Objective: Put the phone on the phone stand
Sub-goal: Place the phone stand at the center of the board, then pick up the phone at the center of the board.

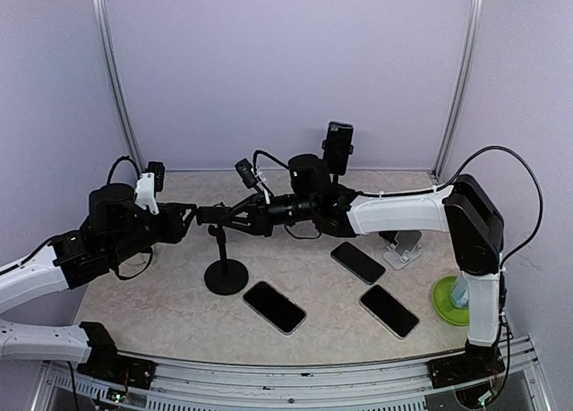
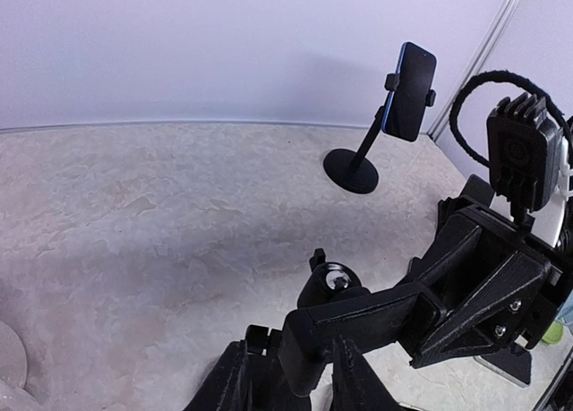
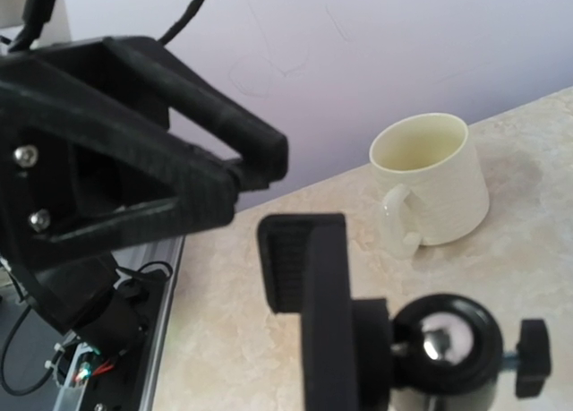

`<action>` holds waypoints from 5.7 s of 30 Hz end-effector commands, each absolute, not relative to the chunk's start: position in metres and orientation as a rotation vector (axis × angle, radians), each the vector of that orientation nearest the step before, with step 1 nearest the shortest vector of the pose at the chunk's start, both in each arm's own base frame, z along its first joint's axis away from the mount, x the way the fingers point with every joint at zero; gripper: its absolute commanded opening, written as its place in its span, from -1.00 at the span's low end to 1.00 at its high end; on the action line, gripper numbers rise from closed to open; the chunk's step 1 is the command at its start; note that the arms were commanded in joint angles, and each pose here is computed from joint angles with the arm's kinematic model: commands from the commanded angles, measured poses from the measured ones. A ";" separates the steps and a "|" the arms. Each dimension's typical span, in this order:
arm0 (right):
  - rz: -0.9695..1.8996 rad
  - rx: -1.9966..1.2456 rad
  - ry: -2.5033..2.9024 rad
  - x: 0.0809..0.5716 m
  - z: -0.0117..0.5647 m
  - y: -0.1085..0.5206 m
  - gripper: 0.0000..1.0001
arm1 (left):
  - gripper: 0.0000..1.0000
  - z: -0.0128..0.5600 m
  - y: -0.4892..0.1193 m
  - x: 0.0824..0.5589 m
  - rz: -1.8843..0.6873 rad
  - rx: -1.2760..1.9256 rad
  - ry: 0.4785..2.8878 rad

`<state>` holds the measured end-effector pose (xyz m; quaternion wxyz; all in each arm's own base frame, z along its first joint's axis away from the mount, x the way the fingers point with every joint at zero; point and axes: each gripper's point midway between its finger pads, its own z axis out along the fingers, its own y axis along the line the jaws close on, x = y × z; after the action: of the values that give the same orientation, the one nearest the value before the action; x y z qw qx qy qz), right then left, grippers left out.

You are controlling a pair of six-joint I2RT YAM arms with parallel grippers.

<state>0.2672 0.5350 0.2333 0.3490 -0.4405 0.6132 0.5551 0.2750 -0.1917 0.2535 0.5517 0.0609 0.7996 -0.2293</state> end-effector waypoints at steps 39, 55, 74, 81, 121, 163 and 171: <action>1.631 -0.955 1.909 0.233 0.169 0.549 -1.00 | 0.97 0.323 -0.117 0.235 -0.500 -0.077 1.716; 1.704 -0.890 1.908 0.217 0.147 0.558 -1.00 | 0.98 0.297 -0.123 0.230 -0.553 -0.058 1.732; 1.423 -1.095 1.504 0.320 0.290 0.528 -1.00 | 0.98 0.295 -0.123 0.233 -0.511 -0.033 1.726; 1.370 -1.123 1.417 0.359 0.306 0.509 -1.00 | 0.98 0.286 -0.125 0.234 -0.507 -0.018 1.741; 0.717 -0.854 1.682 0.335 0.296 0.335 1.00 | 0.97 0.278 -0.146 0.235 -0.584 0.026 1.724; 0.294 -0.842 2.465 0.325 0.088 0.228 1.00 | 0.97 0.265 -0.181 0.245 -0.621 0.122 1.776; 0.256 -0.885 2.495 0.337 0.075 0.234 1.00 | 0.98 0.264 -0.187 0.244 -0.653 0.132 1.774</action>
<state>0.3253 0.2328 0.0710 0.2363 -0.3167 0.9122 0.1085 0.2465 -0.1802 0.2531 0.5763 0.0524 0.7745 -0.2554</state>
